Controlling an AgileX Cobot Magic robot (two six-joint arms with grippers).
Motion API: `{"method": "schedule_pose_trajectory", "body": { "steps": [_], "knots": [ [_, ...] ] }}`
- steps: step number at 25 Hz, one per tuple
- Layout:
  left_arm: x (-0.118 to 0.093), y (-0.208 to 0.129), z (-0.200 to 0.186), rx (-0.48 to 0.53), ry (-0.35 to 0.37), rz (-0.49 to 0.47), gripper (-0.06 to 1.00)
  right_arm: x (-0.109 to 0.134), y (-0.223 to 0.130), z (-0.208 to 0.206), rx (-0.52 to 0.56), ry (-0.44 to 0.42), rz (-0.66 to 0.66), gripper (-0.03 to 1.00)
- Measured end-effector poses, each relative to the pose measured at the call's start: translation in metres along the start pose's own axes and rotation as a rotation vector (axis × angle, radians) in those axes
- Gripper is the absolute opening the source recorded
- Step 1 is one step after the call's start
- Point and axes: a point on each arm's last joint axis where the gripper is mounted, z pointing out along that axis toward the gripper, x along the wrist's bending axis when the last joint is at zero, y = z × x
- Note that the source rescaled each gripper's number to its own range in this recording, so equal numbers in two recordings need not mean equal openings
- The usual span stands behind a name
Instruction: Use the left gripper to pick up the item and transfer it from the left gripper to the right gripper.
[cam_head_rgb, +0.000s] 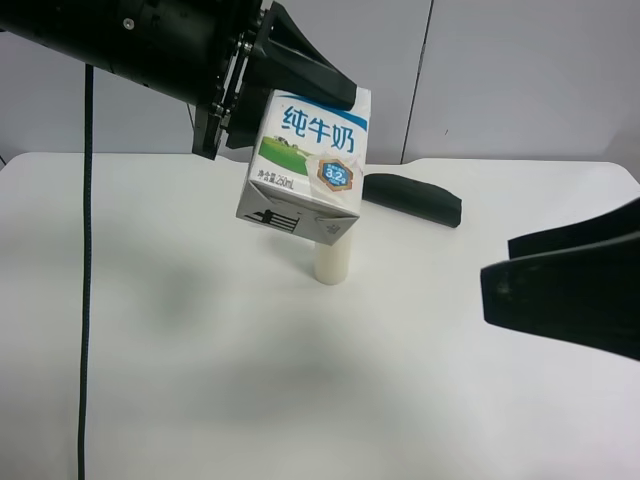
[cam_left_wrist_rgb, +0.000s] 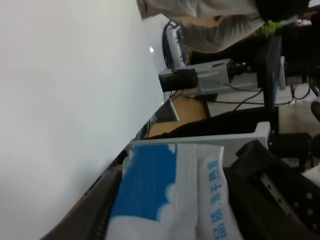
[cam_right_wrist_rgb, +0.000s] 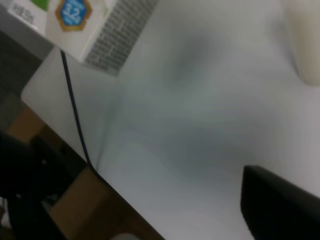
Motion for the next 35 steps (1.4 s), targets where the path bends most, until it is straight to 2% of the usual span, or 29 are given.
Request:
{"method": "schedule_pose_trajectory", "body": {
  "steps": [4,15,26,35],
  "knots": [
    [-0.004,-0.001,0.0,0.006,-0.048,0.007,0.0,-0.002,0.008,0.008,-0.036,0.065,0.021,1.0],
    [-0.02,0.001,-0.002,-0.023,-0.22,0.044,0.0,-0.018,0.026,0.029,-0.107,0.154,0.091,1.0],
    [-0.022,0.003,-0.002,-0.042,-0.24,0.085,0.0,-0.029,0.042,0.044,-0.207,0.288,0.172,1.0],
    [-0.025,0.005,-0.003,-0.076,-0.277,0.121,0.0,-0.04,0.041,0.056,-0.178,0.295,0.196,1.0]
  ]
}}
